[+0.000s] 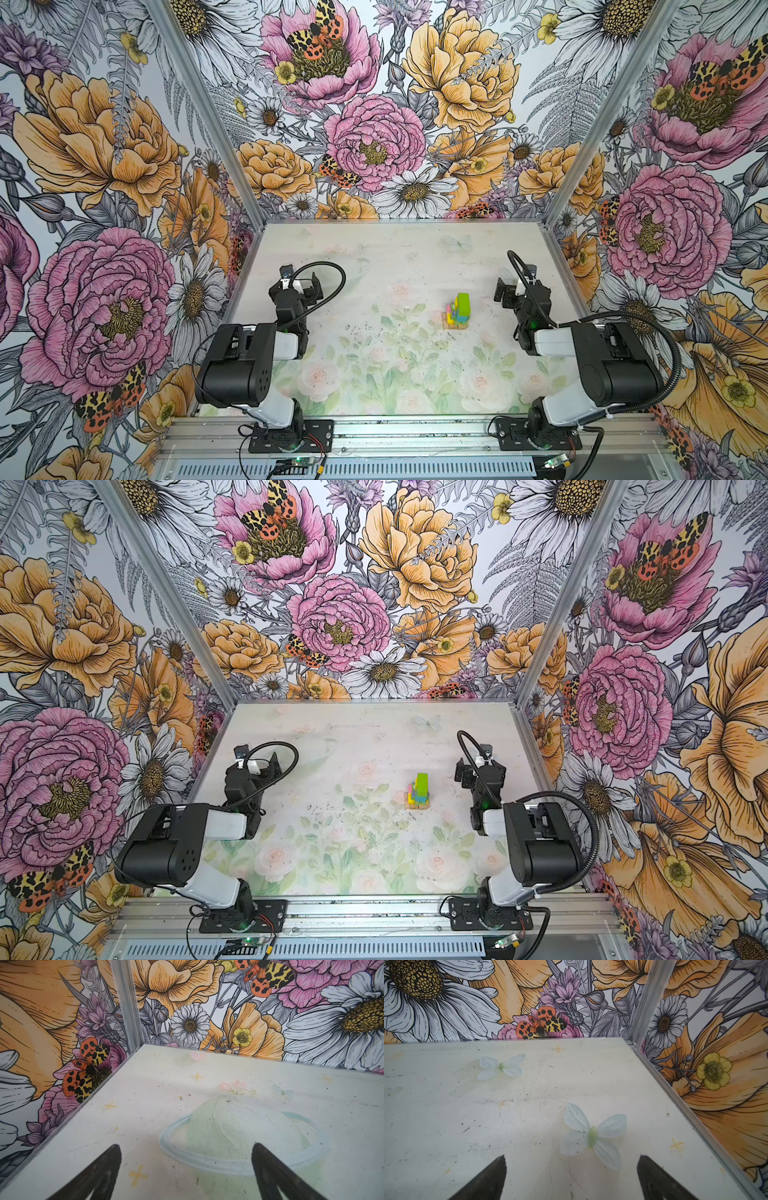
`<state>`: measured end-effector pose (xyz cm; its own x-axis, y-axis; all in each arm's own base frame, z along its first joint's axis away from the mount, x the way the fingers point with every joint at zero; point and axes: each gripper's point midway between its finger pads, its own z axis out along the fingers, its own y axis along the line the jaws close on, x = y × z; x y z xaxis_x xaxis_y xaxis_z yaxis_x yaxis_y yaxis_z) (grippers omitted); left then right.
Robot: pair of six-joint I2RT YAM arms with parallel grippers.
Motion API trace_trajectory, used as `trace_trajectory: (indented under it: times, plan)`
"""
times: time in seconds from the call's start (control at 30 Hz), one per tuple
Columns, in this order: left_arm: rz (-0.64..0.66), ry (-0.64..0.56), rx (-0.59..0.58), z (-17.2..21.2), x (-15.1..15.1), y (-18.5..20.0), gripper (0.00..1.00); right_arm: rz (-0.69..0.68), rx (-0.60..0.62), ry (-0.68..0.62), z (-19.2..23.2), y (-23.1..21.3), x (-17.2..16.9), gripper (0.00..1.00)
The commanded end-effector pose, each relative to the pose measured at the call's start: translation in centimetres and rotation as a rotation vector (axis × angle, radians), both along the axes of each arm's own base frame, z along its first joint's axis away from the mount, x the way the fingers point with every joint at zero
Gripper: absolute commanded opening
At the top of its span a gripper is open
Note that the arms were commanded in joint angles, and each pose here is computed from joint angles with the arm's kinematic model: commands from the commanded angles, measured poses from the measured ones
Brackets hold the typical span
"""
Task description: Build the wood block tower
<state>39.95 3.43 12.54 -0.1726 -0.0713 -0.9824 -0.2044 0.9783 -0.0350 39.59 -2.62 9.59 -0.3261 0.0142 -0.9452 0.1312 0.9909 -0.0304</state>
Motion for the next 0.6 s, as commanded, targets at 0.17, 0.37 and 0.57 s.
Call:
trace_trajectory:
  times: [0.17, 0.37, 0.57]
  plan:
    - [-0.014, -0.018, -0.016, 0.56, 0.21, -0.16, 0.99, 0.016, -0.002, -0.049, 1.57, 0.20, 0.71, 1.00]
    - [-0.014, -0.018, -0.016, 0.57, 0.21, -0.18, 0.99, 0.022, 0.006, -0.043, 1.46, 0.21, 0.89, 1.00]
    - [-0.014, -0.017, -0.016, 0.56, 0.22, -0.15, 0.99, 0.023, 0.006, -0.051, 1.56, 0.18, 0.70, 1.00]
